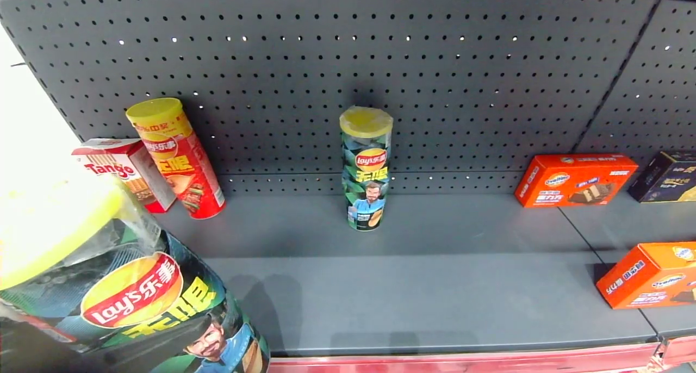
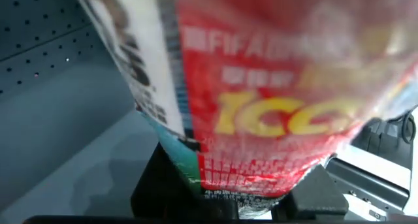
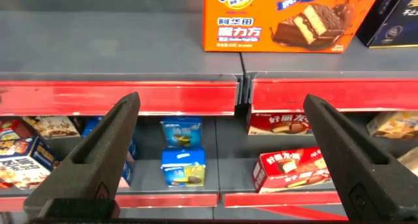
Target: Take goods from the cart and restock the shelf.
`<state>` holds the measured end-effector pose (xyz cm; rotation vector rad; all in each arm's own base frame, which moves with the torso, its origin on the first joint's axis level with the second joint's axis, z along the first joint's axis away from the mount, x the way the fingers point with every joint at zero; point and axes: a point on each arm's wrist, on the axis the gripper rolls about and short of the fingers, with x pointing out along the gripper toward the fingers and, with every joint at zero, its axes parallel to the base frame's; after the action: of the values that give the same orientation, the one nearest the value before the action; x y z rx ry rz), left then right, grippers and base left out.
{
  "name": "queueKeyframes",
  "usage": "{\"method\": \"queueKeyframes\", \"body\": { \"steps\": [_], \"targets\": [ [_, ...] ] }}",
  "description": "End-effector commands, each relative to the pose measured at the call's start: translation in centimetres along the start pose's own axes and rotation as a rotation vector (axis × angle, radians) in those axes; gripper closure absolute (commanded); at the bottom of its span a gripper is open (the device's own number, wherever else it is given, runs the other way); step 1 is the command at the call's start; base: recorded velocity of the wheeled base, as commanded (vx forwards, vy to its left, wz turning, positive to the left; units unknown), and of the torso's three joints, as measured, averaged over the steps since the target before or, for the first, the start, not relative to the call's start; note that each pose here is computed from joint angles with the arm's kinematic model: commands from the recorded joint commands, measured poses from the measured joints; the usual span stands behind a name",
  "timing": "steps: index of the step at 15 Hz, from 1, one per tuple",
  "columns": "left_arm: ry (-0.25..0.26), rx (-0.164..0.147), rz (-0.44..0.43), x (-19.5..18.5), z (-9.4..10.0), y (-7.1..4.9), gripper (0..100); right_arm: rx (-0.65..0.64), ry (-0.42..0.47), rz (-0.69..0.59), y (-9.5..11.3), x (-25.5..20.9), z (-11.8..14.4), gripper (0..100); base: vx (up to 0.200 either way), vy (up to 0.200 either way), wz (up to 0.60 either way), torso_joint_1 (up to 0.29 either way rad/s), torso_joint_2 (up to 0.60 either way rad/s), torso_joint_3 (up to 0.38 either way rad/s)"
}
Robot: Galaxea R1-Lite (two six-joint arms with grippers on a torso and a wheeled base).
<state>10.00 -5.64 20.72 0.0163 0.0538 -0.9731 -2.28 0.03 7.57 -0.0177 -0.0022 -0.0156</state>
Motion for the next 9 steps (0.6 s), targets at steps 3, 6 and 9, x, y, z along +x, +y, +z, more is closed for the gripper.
{"method": "queueKeyframes", "body": {
  "steps": [3, 6, 9],
  "targets": [
    [0.007, -0.004, 0.003, -0.03, -0.24, -0.01, 100, 0.002, 0.001, -0.003, -0.01, 0.01, 0.01, 0, 0.0, 0.0, 0.4, 0.0, 0.0, 0.0],
    [0.007, -0.004, 0.003, -0.06, -0.27, -0.03, 100, 0.002, 0.001, -0.003, -0.01, 0.01, 0.01, 0, 0.0, 0.0, 0.0, 0.0, 0.0, 0.0],
    [0.005, -0.004, 0.005, -0.06, -0.23, -0.03, 100, 0.004, -0.001, -0.001, -0.01, 0.0, 0.01, 0, 0.0, 0.0, 0.0, 0.0, 0.0, 0.0]
  ]
}}
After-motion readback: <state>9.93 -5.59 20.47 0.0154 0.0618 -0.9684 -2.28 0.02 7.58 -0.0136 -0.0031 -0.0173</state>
